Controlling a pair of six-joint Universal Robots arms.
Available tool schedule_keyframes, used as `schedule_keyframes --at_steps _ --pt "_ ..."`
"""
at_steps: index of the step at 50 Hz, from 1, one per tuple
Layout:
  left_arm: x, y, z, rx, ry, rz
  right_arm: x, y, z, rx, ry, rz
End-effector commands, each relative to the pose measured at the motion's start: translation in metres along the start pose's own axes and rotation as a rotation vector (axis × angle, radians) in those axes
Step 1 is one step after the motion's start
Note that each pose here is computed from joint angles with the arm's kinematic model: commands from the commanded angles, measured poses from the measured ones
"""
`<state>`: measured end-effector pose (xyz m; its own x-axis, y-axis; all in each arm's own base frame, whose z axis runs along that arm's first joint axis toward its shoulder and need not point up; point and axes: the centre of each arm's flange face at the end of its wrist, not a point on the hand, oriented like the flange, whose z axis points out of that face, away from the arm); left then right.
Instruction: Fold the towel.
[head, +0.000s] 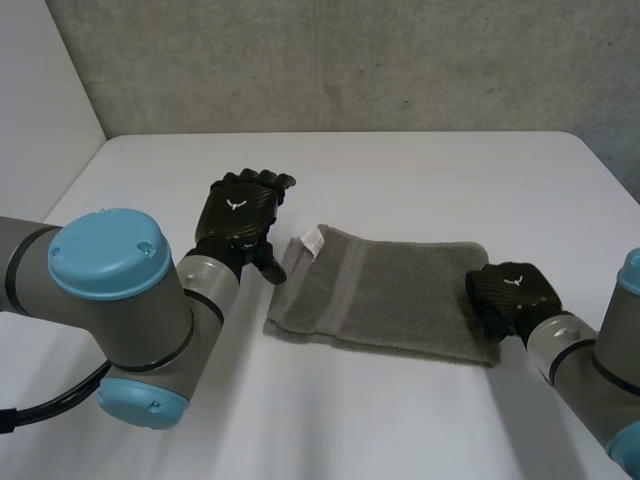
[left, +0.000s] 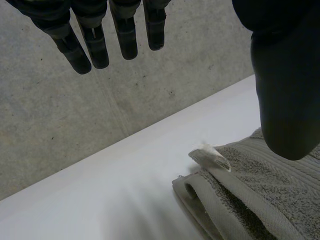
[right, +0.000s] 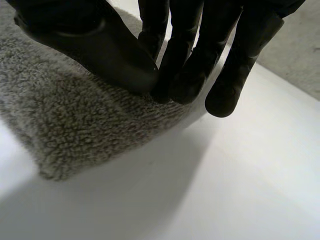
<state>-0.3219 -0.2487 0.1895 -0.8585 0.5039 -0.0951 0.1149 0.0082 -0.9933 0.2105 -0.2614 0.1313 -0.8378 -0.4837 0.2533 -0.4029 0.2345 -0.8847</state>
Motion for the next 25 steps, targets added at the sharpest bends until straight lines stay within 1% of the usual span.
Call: schedule_keyframes --at_steps 1,2,3,4,6,7,9,10,12,13,14,15,16,17,18,20,21,25 --pt "-0.001 -0.009 -0.001 0.022 -0.004 -0.002 0.019 -0.035 0.002 0.074 0.097 -0.131" --pt "-0.001 -0.009 -0.001 0.022 -0.004 -0.002 0.019 -0.035 0.002 0.074 0.097 -0.131" --pt "-0.003 -0.015 -0.002 0.038 -0.007 -0.001 0.022 -0.045 0.002 0.095 0.106 -0.182" --pt "-0.003 -0.015 -0.002 0.039 -0.007 -0.001 0.022 -0.045 0.002 0.095 0.106 -0.182" --pt "-0.007 -0.026 -0.003 0.068 -0.017 -0.004 0.026 -0.07 0.004 0.15 0.13 -0.261" --pt "-0.007 -0.026 -0.003 0.068 -0.017 -0.004 0.026 -0.07 0.004 0.151 0.13 -0.261" --pt "-0.015 -0.037 -0.003 0.094 -0.038 -0.008 0.004 -0.094 -0.001 0.198 0.073 -0.296" --pt "-0.015 -0.037 -0.003 0.094 -0.038 -0.008 0.004 -0.094 -0.001 0.198 0.073 -0.296" --pt "-0.02 -0.041 -0.004 0.105 -0.05 -0.009 -0.026 -0.104 -0.007 0.194 -0.021 -0.308" --pt "-0.02 -0.041 -0.004 0.105 -0.05 -0.009 -0.026 -0.104 -0.007 0.194 -0.021 -0.308" --pt "-0.02 -0.041 -0.004 0.104 -0.05 -0.009 -0.035 -0.1 -0.007 0.172 -0.056 -0.285" --pt "-0.021 -0.039 -0.004 0.099 -0.051 -0.008 -0.037 -0.093 -0.008 0.151 -0.061 -0.236" --pt "-0.021 -0.039 -0.004 0.099 -0.051 -0.008 -0.037 -0.093 -0.008 0.151 -0.061 -0.235" --pt "-0.021 -0.037 -0.005 0.091 -0.051 -0.008 -0.037 -0.086 -0.01 0.137 -0.062 -0.182" --pt "-0.021 -0.037 -0.005 0.091 -0.051 -0.008 -0.037 -0.086 -0.01 0.137 -0.062 -0.181" --pt "-0.021 -0.034 -0.005 0.084 -0.049 -0.006 -0.039 -0.07 -0.018 0.131 -0.07 -0.114" --pt "-0.021 -0.034 -0.005 0.084 -0.049 -0.006 -0.039 -0.07 -0.018 0.131 -0.07 -0.114" --pt "-0.019 -0.032 -0.005 0.078 -0.044 -0.007 -0.02 -0.039 -0.024 0.102 -0.031 -0.067"
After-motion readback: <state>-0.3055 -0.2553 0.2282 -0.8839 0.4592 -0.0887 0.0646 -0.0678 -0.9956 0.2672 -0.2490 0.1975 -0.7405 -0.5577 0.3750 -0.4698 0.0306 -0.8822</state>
